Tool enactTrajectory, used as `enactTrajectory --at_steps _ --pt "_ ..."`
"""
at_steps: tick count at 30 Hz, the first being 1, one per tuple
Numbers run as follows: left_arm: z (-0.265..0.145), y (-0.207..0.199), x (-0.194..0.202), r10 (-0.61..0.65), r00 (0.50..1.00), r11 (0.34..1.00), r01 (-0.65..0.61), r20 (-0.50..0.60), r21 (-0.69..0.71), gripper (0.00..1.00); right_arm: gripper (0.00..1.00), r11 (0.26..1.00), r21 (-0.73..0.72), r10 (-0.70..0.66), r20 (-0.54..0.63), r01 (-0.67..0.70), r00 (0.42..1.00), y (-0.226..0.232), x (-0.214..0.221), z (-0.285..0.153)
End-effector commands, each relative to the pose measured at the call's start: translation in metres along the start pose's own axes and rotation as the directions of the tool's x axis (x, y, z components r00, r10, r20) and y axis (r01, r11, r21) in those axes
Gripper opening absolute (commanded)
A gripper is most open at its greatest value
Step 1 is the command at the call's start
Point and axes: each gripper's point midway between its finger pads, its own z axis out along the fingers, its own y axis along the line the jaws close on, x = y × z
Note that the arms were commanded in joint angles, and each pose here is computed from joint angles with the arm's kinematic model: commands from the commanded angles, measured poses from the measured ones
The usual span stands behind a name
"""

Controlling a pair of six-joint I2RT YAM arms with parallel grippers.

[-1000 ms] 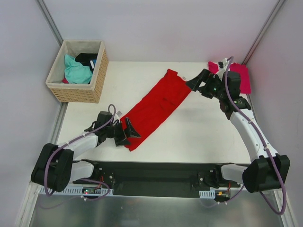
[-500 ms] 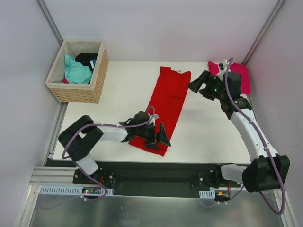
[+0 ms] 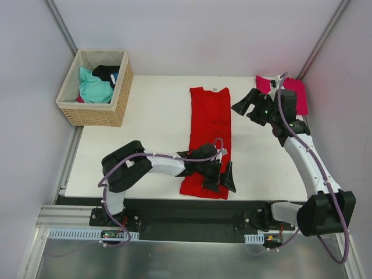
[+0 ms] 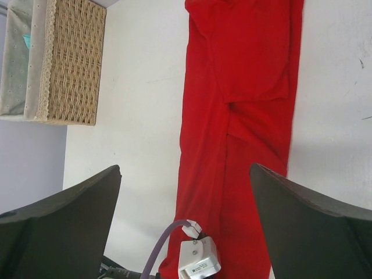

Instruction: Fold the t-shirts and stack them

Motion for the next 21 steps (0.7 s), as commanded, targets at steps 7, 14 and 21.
enactTrajectory --at_steps 7,14,21 --pt "-0.093 -0.103 -0.062 0.237 0.948 0.969 -0.247 0.213 0.022 0.99 0.96 0.999 -0.033 -0.030 0.054 0.031 0.998 0.014 -0.025 0.001" --pt "-0.219 -0.089 -0.140 0.185 0.857 0.979 -0.203 0.481 -0.015 0.99 0.97 0.999 -0.044 0.024 -0.030 -0.026 0.999 0.007 -0.024 0.052" --pt "-0.248 -0.015 -0.142 0.081 0.835 0.996 -0.041 0.545 -0.085 0.99 0.97 0.993 -0.096 0.041 -0.198 -0.061 0.979 0.028 0.001 0.124"
